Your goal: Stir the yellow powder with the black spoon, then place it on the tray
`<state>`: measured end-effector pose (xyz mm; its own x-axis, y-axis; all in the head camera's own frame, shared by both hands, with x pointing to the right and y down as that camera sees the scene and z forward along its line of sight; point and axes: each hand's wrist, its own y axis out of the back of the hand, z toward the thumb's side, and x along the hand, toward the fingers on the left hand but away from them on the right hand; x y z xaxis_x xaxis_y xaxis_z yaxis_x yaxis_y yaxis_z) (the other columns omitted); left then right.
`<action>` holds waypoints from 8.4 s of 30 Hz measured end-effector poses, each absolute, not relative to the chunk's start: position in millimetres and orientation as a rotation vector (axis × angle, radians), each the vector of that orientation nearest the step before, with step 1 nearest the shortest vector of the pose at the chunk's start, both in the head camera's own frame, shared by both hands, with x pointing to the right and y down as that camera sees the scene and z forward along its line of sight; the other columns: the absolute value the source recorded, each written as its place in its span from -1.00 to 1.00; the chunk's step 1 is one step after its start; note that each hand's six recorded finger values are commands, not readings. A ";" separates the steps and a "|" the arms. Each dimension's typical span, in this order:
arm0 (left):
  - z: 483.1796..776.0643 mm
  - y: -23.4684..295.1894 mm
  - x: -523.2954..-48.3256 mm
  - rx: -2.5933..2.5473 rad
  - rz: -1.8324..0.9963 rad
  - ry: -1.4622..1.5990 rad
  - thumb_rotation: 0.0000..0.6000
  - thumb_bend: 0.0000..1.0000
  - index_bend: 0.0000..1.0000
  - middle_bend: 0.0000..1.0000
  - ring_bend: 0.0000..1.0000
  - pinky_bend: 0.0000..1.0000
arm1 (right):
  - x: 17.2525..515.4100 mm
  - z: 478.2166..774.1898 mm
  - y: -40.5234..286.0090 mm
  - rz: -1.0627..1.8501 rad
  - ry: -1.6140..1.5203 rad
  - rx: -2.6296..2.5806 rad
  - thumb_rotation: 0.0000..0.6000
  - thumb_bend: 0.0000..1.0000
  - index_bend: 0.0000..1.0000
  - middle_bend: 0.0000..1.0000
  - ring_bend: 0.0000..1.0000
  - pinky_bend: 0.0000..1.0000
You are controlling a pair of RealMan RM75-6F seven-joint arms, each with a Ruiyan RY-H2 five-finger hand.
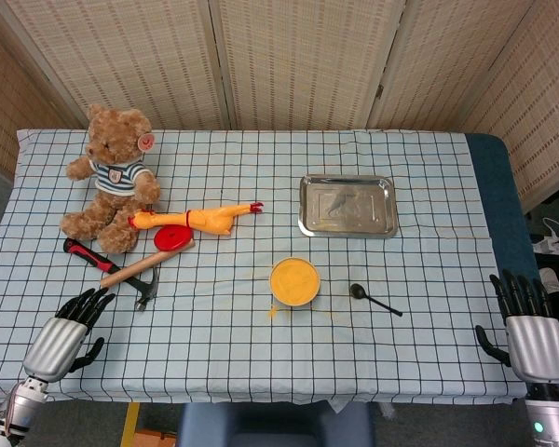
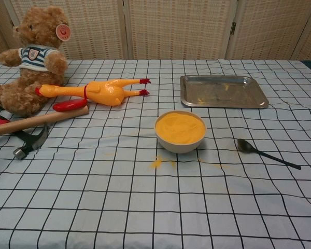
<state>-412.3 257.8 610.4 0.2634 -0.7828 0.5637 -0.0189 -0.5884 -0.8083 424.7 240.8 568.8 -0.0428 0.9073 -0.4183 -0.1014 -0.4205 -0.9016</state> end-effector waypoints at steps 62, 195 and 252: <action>574.2 256.2 -433.5 -1.902 -1.327 0.844 1.00 -0.06 -1.00 -1.00 -1.00 -0.68 | 256.9 737.3 188.0 1.760 -0.711 -1.714 1.00 -0.23 0.19 -1.00 -1.00 -1.00; 573.1 256.0 -439.2 -1.868 -1.362 0.857 1.00 -0.06 -1.00 -1.00 -1.00 -0.68 | 195.3 721.5 132.4 1.296 -0.603 -1.593 1.00 -0.25 -0.09 -1.00 -1.00 -1.00; 576.8 255.2 -440.1 -1.894 -1.381 0.844 1.00 -0.06 -1.00 -1.00 -1.00 -0.68 | 187.6 728.6 127.6 1.263 -0.603 -1.526 1.00 -0.36 0.05 -1.00 -1.00 -1.00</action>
<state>-440.1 255.2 576.8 0.2423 -0.7980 0.5518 -0.1268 -0.5900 -0.7974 187.6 127.6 728.6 0.3243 0.8528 -0.4093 -0.2176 -0.3538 -0.9097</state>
